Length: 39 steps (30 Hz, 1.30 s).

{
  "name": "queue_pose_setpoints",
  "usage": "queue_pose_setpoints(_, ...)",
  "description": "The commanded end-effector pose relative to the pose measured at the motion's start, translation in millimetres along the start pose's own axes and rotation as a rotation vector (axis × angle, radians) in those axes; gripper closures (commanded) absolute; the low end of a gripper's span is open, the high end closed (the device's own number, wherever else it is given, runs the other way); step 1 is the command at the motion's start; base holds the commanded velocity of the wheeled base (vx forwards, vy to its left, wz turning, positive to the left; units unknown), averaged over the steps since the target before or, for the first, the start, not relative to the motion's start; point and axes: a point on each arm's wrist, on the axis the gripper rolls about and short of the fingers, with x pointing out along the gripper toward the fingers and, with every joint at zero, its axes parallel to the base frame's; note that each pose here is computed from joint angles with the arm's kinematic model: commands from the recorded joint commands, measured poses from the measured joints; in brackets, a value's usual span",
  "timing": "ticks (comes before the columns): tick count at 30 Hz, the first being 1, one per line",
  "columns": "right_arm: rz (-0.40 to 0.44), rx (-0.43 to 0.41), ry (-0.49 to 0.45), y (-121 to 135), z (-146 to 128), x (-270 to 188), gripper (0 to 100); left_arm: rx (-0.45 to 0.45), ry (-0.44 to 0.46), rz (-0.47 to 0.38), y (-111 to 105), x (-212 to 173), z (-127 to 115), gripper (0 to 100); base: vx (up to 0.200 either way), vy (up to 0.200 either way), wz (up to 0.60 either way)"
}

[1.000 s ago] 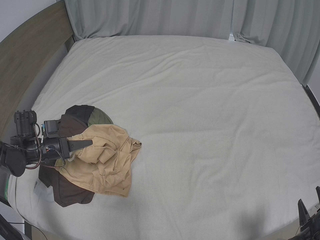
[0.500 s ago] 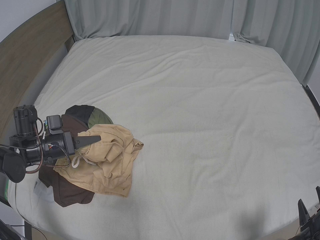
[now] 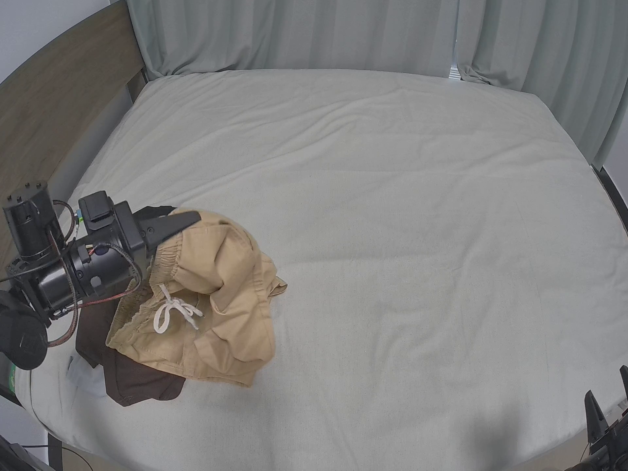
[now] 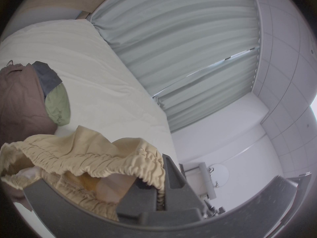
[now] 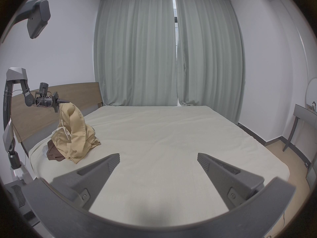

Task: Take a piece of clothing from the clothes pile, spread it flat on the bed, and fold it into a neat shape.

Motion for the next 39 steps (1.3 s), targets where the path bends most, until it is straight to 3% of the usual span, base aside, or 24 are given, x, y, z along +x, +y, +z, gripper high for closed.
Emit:
queue_pose_setpoints(1,0.001,0.000,0.006,0.0,-4.7,0.4,0,-0.027,-0.031,-0.059,-17.7,8.9,-6.7,100,0.000,0.000,0.00)
queue_pose_setpoints(6,0.001,0.000,0.006,0.0,-4.7,0.4,0,-0.093,-0.081,-0.057,-26.3,14.5,-7.6,100,0.000,0.000,0.00)
queue_pose_setpoints(14,0.001,0.000,0.006,0.0,-4.7,0.4,0,-0.122,-0.118,-0.037,-34.2,19.3,-15.5,100,0.000,0.000,0.00)
queue_pose_setpoints(24,0.001,-0.001,0.006,0.0,-4.7,0.4,0,-0.204,-0.201,-0.043,-58.6,36.0,-29.5,100,0.000,0.000,0.00)
queue_pose_setpoints(39,0.001,0.000,0.006,0.0,-4.7,0.4,0,-0.224,-0.145,-0.140,-97.8,64.4,-55.0,100,0.000,0.000,0.00)
